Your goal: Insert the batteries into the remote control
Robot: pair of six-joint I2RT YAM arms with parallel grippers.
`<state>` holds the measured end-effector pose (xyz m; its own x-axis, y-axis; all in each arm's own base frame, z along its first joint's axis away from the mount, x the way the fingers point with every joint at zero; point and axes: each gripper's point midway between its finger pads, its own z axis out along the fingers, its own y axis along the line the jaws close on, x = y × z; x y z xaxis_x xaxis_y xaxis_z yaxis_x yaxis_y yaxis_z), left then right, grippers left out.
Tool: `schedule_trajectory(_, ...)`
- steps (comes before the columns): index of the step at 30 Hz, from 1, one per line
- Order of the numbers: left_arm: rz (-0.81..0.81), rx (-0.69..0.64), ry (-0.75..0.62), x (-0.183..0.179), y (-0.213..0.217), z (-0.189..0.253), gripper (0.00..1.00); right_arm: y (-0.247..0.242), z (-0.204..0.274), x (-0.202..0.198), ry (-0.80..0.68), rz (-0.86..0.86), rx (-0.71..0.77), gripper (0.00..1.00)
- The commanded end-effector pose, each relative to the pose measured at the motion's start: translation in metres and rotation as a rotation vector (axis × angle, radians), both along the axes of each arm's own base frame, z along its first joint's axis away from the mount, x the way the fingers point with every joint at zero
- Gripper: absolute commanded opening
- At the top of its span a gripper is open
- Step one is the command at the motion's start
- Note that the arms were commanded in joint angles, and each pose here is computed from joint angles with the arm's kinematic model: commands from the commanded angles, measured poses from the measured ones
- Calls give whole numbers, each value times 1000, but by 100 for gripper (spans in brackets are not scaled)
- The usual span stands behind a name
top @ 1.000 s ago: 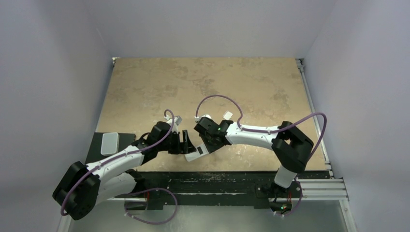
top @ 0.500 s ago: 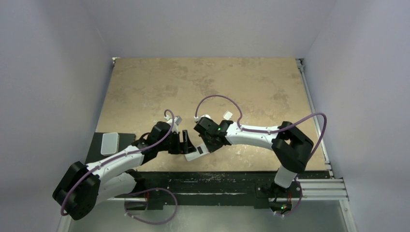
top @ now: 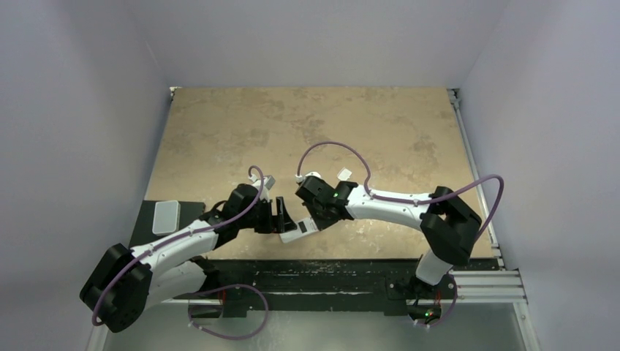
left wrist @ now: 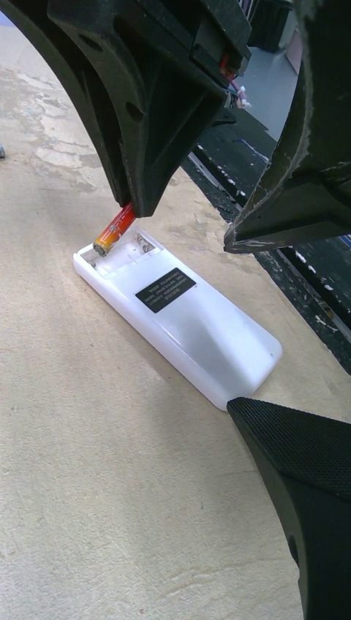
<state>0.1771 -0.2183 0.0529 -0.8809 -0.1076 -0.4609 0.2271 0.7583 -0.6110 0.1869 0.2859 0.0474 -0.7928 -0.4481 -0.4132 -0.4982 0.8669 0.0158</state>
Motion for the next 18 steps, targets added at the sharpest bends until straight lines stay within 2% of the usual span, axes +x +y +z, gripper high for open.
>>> schedule_trajectory(1,-16,-27,-36,6,-6,10,73,-5,5,-5,-4,-17,3,2)
schedule_trajectory(18,-26,-58,-64,10,-12,18,73,-4,-6,-10,34,-44,-9,5)
